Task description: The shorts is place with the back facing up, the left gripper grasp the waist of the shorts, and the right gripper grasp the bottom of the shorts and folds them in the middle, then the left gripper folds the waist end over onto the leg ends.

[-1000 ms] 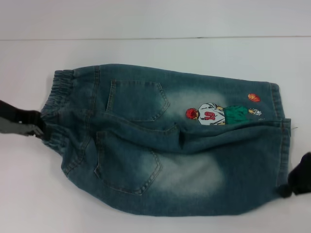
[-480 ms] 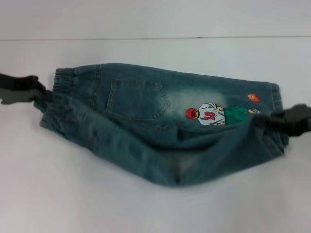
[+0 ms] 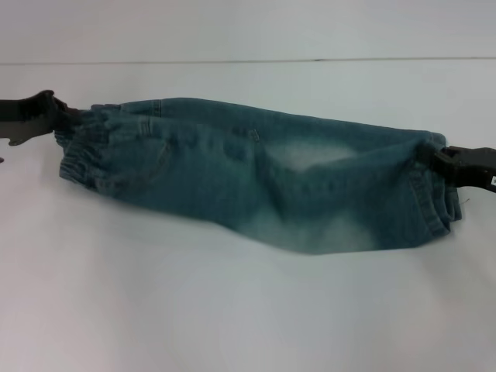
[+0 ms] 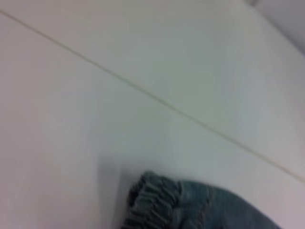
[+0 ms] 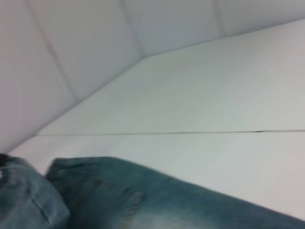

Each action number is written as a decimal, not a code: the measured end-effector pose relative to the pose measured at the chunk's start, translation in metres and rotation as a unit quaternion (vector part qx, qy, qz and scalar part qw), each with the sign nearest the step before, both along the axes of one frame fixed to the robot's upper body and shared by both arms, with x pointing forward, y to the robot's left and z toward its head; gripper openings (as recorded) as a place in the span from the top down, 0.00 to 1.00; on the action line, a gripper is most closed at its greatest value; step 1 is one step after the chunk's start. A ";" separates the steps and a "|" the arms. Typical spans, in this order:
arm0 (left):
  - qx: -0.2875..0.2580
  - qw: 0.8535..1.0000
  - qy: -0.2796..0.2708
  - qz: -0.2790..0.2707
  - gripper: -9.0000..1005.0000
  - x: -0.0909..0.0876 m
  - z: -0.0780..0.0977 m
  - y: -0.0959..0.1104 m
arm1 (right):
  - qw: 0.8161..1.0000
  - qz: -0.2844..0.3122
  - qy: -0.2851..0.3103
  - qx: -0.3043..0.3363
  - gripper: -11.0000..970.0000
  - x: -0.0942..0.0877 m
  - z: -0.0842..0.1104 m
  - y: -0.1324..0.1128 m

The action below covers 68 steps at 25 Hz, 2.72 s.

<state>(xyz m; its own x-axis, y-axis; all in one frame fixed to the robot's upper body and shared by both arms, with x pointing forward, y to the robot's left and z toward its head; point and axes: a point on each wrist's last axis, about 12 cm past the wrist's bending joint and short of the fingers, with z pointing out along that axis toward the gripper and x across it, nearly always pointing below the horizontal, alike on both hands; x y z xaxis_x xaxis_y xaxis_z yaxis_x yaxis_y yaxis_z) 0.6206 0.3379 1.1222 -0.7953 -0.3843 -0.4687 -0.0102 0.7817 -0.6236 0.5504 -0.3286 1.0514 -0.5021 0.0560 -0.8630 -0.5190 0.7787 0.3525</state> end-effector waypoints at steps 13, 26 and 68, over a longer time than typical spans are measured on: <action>-0.018 0.998 -0.045 0.027 0.96 0.004 -0.011 -0.008 | 0.995 -0.090 -0.030 0.029 0.95 0.002 -0.010 -0.003; -0.005 0.994 -0.102 0.028 0.96 0.007 -0.018 -0.020 | 0.990 -0.135 -0.021 0.022 0.95 0.014 -0.010 -0.009; 0.061 0.988 -0.138 -0.044 0.26 -0.007 -0.020 0.002 | 0.994 -0.089 -0.030 0.049 0.22 0.015 0.002 -0.003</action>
